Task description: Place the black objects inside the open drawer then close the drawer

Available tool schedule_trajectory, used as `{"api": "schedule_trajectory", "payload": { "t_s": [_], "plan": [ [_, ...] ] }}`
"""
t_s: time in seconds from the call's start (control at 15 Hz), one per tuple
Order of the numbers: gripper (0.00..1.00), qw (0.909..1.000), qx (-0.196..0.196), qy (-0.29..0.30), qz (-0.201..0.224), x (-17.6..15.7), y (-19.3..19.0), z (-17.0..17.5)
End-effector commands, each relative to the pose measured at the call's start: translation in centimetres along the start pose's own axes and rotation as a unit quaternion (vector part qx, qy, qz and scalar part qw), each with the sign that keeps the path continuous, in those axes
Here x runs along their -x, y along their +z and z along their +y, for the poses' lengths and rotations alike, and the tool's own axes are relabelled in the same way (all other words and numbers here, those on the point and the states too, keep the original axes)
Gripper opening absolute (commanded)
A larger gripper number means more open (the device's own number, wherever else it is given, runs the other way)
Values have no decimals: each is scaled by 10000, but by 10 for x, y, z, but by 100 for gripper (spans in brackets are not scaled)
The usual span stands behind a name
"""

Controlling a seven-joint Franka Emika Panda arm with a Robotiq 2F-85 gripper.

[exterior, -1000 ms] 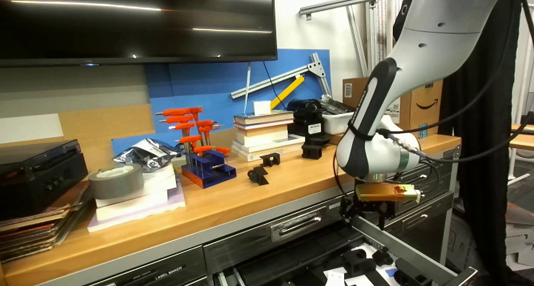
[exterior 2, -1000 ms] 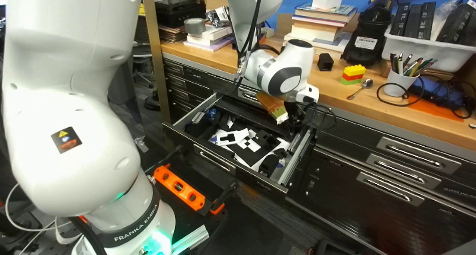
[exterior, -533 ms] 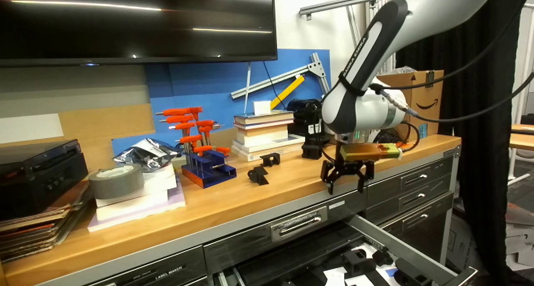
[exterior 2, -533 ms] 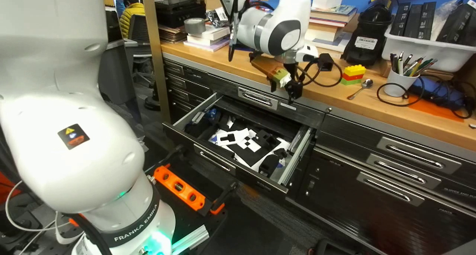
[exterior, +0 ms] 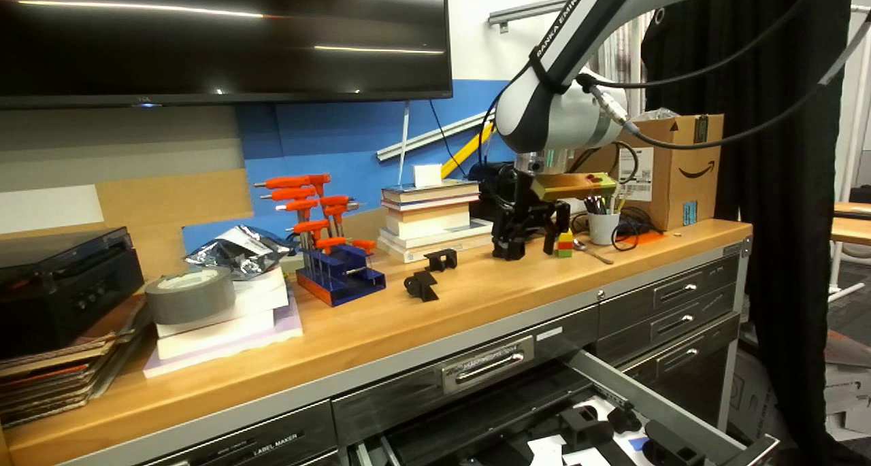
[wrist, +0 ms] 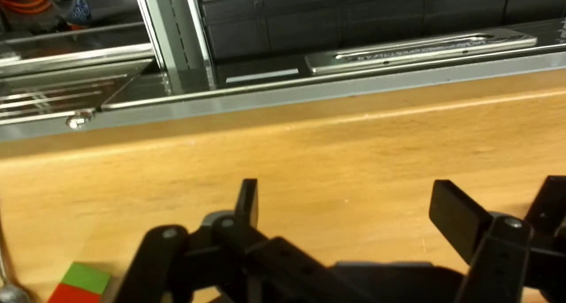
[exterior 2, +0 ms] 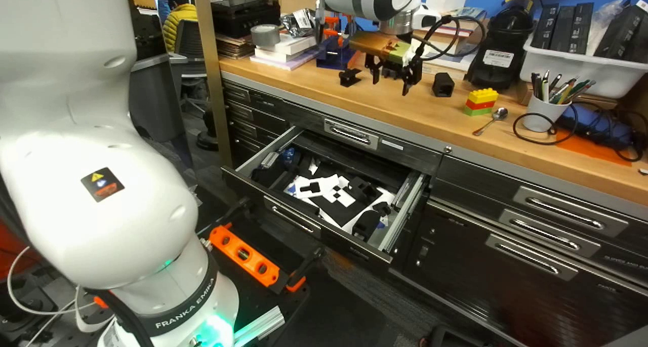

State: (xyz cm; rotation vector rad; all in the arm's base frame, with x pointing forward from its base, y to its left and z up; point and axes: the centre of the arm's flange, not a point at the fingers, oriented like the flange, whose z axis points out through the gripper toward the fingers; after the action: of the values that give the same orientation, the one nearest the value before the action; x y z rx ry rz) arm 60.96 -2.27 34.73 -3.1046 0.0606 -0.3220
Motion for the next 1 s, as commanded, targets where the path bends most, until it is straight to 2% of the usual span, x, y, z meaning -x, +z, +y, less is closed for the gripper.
{"api": "schedule_trajectory", "payload": {
  "t_s": [0.0, 0.4, 0.93],
  "plan": [
    [100, 9966, -41, -823, 78, -45, -2, 5],
    [100, 9804, 52, -1955, 249, -98, 20, 17],
    [100, 9696, 576, -2326, 494, -169, 33, 26]
  ]
}}
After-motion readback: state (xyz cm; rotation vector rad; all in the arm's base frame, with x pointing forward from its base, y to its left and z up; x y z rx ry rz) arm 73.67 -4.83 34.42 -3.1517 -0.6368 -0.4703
